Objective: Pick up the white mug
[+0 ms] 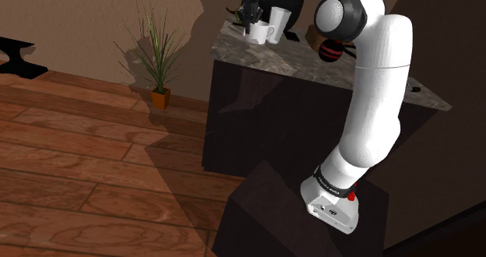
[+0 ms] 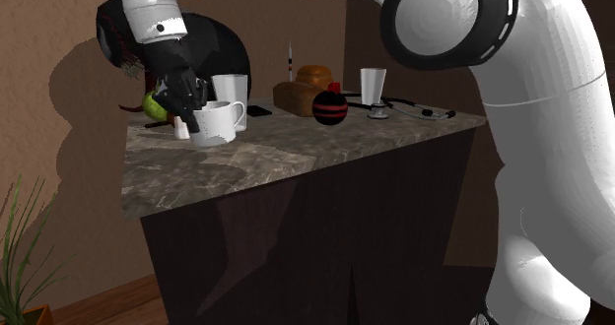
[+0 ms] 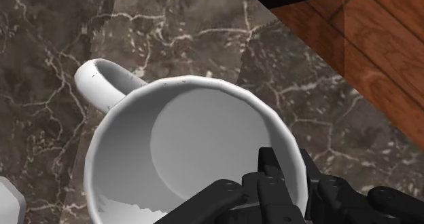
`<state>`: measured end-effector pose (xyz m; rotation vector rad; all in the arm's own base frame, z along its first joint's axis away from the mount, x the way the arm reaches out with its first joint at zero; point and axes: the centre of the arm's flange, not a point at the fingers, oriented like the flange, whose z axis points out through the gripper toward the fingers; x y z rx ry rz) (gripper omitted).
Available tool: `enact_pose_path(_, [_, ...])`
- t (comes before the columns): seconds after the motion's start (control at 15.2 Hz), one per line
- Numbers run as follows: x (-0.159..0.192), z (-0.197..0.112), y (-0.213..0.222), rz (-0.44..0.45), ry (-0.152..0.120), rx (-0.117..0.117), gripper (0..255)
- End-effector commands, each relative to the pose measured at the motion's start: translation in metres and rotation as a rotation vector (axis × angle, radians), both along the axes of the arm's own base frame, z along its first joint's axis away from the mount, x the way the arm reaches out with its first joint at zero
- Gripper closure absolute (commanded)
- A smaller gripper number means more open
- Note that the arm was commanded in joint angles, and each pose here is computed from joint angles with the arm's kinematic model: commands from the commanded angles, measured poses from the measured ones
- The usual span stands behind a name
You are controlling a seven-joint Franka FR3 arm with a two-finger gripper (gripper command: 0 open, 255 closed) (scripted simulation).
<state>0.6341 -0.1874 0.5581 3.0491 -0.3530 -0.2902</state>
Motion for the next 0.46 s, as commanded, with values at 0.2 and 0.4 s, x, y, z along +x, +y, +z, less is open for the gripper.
enact_pose_path(0.2, [-0.001,0.026,0.001,0.000,0.000,0.000,255])
enact_pose_path(0.4, [-0.001,0.032,0.001,0.000,0.000,0.000,255])
